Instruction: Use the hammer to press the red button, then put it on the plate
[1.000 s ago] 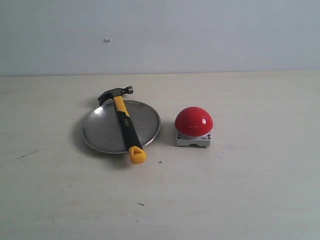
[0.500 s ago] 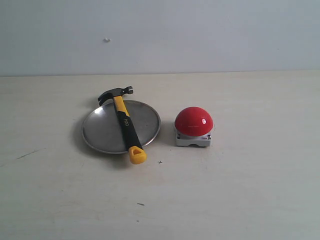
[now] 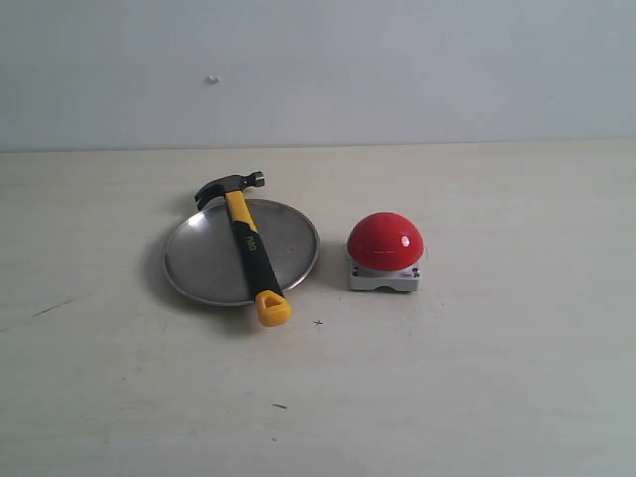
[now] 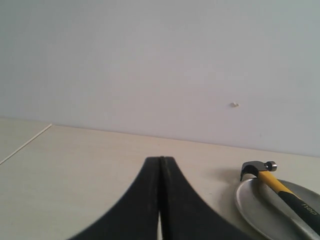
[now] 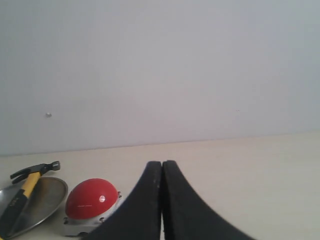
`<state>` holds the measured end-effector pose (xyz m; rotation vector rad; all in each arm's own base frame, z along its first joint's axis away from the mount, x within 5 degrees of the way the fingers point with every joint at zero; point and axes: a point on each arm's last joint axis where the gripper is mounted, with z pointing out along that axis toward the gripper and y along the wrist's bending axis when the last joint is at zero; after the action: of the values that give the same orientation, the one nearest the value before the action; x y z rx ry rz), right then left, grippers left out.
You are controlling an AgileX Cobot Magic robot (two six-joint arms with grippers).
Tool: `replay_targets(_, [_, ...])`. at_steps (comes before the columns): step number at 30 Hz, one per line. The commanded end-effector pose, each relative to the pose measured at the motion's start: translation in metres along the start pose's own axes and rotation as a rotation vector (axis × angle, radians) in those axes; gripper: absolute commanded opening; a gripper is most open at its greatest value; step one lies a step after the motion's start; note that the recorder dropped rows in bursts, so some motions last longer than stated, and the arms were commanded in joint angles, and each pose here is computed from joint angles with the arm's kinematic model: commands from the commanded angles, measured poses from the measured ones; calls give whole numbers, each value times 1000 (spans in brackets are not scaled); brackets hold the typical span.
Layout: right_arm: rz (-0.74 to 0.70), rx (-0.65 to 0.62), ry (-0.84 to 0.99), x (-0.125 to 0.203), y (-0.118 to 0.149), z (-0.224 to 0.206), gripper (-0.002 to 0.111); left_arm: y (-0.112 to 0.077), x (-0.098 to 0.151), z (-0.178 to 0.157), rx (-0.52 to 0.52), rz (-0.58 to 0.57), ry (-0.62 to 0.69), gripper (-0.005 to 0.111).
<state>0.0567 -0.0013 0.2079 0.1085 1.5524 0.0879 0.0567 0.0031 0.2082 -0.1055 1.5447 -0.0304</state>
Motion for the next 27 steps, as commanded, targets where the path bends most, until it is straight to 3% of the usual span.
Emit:
replay_targets(1, [-74,12,-27,-1,-1,0,0,0,1,0,-2,3,-1,0])
replay_targets(27, [-27,13,-17,0,-1,0,0,0,1,0,-2,3,-1,0])
